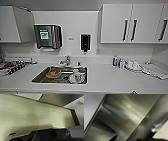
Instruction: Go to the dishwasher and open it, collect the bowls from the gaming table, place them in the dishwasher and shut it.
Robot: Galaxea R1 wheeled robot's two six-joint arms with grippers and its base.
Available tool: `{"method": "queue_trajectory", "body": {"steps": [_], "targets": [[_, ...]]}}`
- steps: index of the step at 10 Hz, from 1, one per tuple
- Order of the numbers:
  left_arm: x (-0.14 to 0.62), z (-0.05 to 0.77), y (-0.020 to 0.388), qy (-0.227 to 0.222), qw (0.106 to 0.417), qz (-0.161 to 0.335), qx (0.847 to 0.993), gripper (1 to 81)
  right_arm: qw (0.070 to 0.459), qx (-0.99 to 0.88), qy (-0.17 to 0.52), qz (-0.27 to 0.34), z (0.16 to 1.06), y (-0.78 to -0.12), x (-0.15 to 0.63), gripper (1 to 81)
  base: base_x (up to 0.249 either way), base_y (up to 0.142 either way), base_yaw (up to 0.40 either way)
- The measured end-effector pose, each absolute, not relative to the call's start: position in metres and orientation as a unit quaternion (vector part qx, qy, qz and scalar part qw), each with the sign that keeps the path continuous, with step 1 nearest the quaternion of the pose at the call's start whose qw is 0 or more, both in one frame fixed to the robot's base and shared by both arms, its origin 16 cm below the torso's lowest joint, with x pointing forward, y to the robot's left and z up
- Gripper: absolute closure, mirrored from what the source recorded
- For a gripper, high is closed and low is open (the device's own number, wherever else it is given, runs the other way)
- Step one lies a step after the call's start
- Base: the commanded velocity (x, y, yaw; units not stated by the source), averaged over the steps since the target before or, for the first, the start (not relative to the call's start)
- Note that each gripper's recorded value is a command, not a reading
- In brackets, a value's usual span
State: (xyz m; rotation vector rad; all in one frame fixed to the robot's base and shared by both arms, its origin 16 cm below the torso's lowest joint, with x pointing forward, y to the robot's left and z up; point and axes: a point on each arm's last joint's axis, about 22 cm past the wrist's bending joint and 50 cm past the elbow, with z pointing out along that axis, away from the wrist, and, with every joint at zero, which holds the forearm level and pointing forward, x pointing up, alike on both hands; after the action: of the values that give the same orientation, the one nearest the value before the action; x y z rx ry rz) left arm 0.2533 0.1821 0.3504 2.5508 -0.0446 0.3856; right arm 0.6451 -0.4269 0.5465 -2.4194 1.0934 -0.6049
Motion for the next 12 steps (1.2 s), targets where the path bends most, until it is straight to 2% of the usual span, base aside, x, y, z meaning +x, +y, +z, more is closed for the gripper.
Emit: {"method": "queue_trajectory", "body": {"steps": [3, 6, 12], "targets": [[0.253, 0.35, 0.181, -0.017, 0.278, 0.144, 0.95, 1.0, 0.208, -0.867, 0.403, -0.208, 0.541, -0.429, 0.639, 1.0, 0.0, 0.0, 0.0], [0.253, 0.35, 0.179, -0.017, 0.279, 0.144, 0.949, 1.0, 0.212, -0.874, 0.382, -0.211, 0.541, -0.427, 0.634, 1.0, 0.0, 0.0, 0.0], [0.253, 0.35, 0.179, -0.017, 0.278, 0.144, 0.95, 1.0, 0.258, -0.894, 0.315, -0.187, 0.535, -0.387, 0.592, 1.0, 0.0, 0.0, 0.0]]}}
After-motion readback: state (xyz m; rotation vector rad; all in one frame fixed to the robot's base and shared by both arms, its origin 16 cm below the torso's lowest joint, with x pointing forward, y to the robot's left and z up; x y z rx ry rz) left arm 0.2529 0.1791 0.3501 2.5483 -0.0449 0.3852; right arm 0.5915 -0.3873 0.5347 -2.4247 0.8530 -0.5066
